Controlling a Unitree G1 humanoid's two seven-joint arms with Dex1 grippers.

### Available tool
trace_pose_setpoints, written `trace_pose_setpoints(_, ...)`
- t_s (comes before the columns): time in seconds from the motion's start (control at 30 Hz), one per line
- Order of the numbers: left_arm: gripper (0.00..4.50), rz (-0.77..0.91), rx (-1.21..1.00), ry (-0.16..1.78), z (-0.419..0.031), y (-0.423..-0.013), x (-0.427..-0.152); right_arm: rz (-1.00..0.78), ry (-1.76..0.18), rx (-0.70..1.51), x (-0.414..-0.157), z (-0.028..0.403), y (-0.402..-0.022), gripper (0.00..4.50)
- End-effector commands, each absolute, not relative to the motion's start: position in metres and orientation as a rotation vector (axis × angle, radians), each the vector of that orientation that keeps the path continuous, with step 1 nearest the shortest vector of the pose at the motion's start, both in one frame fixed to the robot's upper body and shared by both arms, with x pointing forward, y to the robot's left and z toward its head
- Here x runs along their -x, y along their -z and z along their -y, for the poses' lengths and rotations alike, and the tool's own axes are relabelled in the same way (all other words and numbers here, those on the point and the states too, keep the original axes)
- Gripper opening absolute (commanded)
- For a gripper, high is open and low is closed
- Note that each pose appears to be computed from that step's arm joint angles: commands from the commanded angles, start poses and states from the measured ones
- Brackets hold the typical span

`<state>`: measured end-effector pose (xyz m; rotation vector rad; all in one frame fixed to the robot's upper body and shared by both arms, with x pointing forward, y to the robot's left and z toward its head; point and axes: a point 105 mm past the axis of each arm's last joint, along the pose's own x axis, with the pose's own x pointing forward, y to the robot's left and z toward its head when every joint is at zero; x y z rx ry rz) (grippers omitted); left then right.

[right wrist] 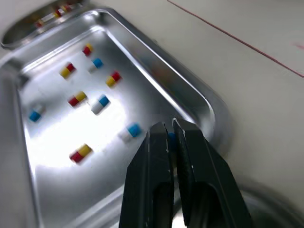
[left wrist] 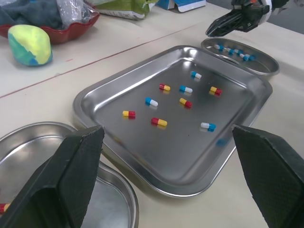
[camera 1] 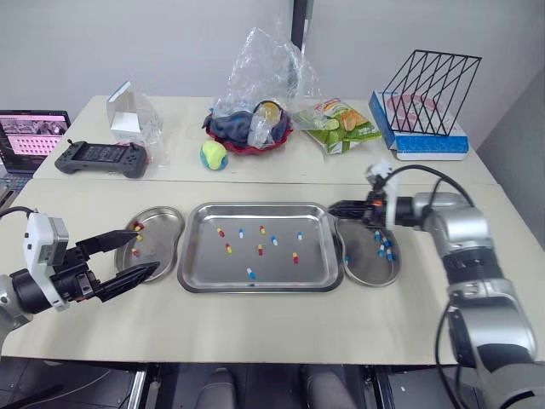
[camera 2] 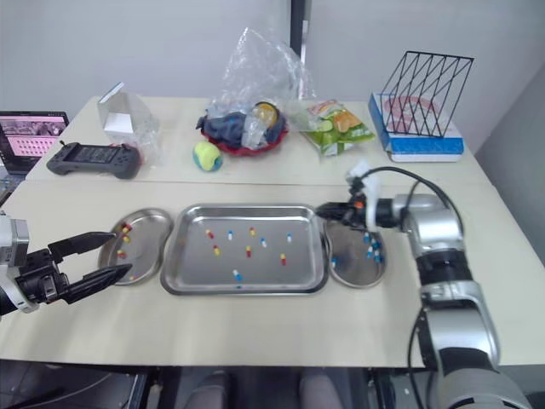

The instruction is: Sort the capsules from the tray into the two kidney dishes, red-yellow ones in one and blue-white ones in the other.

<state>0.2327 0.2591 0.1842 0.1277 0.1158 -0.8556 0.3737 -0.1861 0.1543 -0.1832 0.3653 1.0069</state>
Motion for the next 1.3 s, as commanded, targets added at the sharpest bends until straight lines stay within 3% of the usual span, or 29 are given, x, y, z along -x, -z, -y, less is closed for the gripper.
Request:
trace_pose_setpoints(0.03, 4.50, -0.113, -0.148, 0.889, -0.256, -0.190, -0.238, -0.382, -1.037, 0.247, -0.359, 0.192, -0.149, 0.02)
trace_pose_setpoints(0.3, 4.50, -0.121, -0.142, 0.910, -0.257, -0.189, -0.241, -0.392, -0.932, 0.244, -0.351, 0.214, -0.146, 0.02)
trace_pose_setpoints(0.47, 4.50, -0.118, -0.144, 0.918, -0.256, -0.188, -0.245, -0.367, -0.992, 0.204, -0.339, 0.209, -0.157, 1.74)
trace_pose_setpoints(0.73, 4.50, -0.114, -0.155, 0.910, -0.259, -0.187, -0.250, -0.299, -0.923, 0.220, -0.344, 0.243, -0.194, 4.46)
trace_pose_setpoints(0.97, 4.50, -0.120, -0.194, 0.823, -0.286, -0.185, -0.246, -0.195, -0.822, 0.272, -0.344, 0.283, -0.214, 4.46)
trace_pose_setpoints(1.1, 4.50, -0.176, -0.197, 0.563, -0.364, -0.170, -0.230, -0.117, -0.585, 0.326, -0.336, 0.345, -0.213, 4.46)
trace_pose_setpoints(1.3, 4.50, -0.159, -0.186, 0.503, -0.383, -0.166, -0.226, -0.064, -0.471, 0.299, -0.335, 0.367, -0.197, 4.46)
